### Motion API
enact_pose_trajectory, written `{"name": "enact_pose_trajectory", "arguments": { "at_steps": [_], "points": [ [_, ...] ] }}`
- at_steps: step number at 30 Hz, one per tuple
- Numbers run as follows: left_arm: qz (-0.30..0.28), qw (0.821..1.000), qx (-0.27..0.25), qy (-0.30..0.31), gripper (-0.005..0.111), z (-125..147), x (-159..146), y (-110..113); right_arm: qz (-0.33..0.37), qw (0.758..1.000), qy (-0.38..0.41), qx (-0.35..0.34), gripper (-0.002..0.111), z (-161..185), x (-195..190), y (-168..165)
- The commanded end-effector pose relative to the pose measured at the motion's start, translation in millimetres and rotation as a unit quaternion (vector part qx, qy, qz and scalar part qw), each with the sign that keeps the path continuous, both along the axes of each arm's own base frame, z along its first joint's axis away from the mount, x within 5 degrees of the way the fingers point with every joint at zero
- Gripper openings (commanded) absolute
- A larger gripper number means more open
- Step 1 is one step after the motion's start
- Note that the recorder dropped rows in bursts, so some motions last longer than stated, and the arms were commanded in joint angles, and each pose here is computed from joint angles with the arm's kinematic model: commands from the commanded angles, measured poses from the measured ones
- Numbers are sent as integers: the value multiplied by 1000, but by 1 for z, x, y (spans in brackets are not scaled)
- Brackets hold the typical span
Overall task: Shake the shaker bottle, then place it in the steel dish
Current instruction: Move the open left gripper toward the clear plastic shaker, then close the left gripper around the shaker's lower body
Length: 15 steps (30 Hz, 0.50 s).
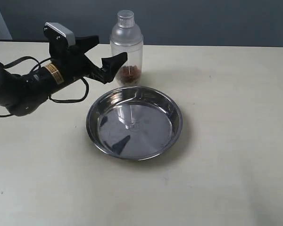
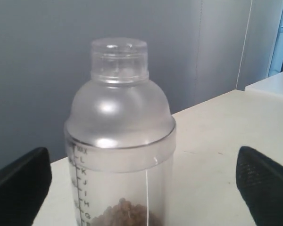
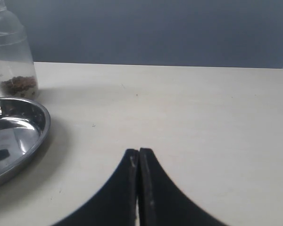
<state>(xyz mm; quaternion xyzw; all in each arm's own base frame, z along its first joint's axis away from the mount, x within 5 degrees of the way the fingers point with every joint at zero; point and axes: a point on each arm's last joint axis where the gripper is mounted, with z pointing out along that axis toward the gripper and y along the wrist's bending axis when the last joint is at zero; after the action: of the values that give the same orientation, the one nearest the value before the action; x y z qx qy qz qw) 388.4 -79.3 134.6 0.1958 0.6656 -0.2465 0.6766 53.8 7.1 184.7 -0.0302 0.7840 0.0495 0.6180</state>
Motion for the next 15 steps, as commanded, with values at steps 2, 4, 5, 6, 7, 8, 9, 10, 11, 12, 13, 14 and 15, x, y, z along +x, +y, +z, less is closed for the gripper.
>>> {"name": "enact_pose_trajectory", "arguments": {
  "at_steps": [2, 4, 5, 6, 7, 8, 9, 10, 11, 12, 13, 14, 15],
  "points": [
    [6, 1000, -13, -14, 105, -9, 20, -2, 1, 1000, -7, 0, -1, 1, 0, 0],
    [5, 1000, -13, -27, 105, -4, 26, -2, 1, 1000, -7, 0, -1, 1, 0, 0],
    [6, 999, -17, -32, 105, 0, 29, -2, 1, 1000, -7, 0, -1, 1, 0, 0],
    [4, 999, -26, -42, 105, 8, 33, -3, 1, 1000, -7, 0, -1, 1, 0, 0],
    [-2, 998, -28, -53, 105, 14, 37, -6, 1, 1000, -7, 0, -1, 1, 0, 0],
    [-4, 998, -29, -59, 105, 17, 39, -8, 1, 1000, -7, 0, -1, 1, 0, 0],
    [-7, 997, -30, -71, 105, 23, 43, -11, 1, 1000, -7, 0, -1, 1, 0, 0],
    [-10, 996, -30, -80, 105, 27, 45, -13, 1, 1000, -7, 0, -1, 1, 0, 0],
    [-23, 995, -25, -93, 105, 32, 48, -17, 1, 1000, -7, 0, -1, 1, 0, 0],
    [-30, 994, -23, -103, 105, 37, 50, -20, 1, 1000, -7, 0, -1, 1, 0, 0],
    [-35, 993, -24, -112, 105, 42, 52, -24, 1, 1000, -7, 0, -1, 1, 0, 0],
    [-36, 992, -26, -119, 105, 45, 54, -26, 1, 1000, -7, 0, -1, 1, 0, 0],
    [-36, 992, -21, -122, 105, 50, 58, -30, 1, 1000, -7, 0, -1, 1, 0, 0]
  ]
}}
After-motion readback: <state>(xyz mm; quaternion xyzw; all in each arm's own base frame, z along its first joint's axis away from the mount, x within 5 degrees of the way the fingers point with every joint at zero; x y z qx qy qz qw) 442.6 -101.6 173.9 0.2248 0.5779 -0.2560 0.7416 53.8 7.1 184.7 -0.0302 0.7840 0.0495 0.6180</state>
